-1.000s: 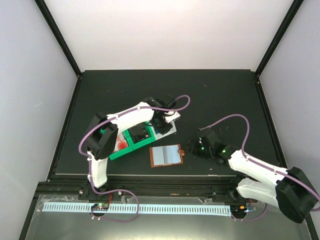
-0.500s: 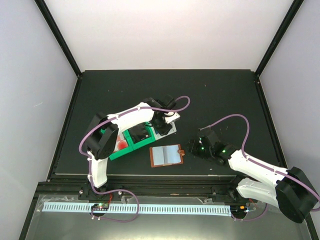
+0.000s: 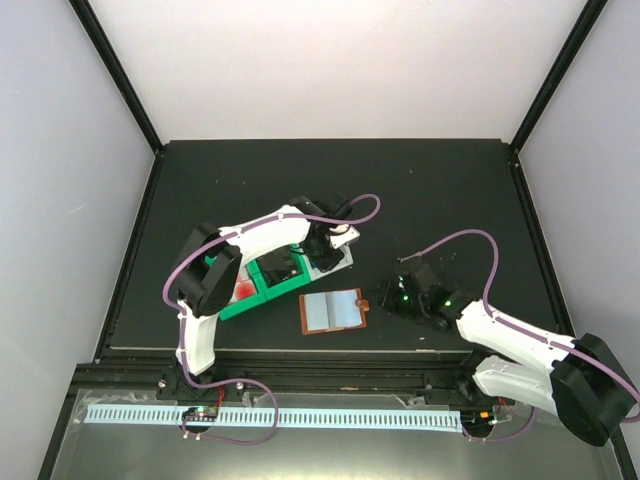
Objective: Put the credit cards into the card holder
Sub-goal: Pick up the credit card from the storage box.
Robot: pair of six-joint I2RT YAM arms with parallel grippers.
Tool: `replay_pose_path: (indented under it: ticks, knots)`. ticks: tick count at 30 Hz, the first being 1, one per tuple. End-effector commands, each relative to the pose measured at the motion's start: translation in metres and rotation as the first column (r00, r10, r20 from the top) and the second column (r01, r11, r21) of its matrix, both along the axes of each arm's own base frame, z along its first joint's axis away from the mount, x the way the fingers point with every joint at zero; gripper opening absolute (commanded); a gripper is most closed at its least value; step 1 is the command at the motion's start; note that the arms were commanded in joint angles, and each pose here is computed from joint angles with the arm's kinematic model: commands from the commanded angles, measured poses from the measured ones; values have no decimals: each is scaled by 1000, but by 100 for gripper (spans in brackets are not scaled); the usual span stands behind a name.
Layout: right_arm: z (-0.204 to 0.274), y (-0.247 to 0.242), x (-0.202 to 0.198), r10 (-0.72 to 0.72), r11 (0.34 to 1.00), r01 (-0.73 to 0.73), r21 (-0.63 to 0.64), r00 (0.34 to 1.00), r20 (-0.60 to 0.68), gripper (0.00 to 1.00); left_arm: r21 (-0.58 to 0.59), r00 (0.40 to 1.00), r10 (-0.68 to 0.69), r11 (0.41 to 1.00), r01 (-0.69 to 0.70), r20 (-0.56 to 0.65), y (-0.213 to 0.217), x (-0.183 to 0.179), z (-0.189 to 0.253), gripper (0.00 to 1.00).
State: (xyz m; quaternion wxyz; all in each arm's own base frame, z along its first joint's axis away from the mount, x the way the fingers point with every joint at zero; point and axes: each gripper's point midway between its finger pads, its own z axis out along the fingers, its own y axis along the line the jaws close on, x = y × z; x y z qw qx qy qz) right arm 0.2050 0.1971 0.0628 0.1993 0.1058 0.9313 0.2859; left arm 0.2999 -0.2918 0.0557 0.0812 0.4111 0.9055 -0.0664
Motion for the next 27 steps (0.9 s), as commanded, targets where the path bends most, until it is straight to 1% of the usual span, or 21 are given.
replay_pose_path:
  ticks: [1, 12, 24, 27]
  knots:
    - [0, -1, 2, -9, 1000, 9, 6, 1000, 7, 54, -33, 1000, -12, 999, 12, -2, -3, -3, 14, 27]
    - [1, -1, 2, -12, 1000, 12, 8, 1000, 5, 54, -39, 1000, -14, 999, 14, -3, -2, -7, 20, 21]
    - [0, 1, 3, -7, 1000, 7, 11, 1000, 5, 54, -47, 1000, -14, 999, 14, 0, -1, -8, 27, 21]
    - [0, 1, 2, -5, 1000, 5, 11, 1000, 1, 54, -51, 1000, -17, 999, 17, 2, -2, -9, 29, 20]
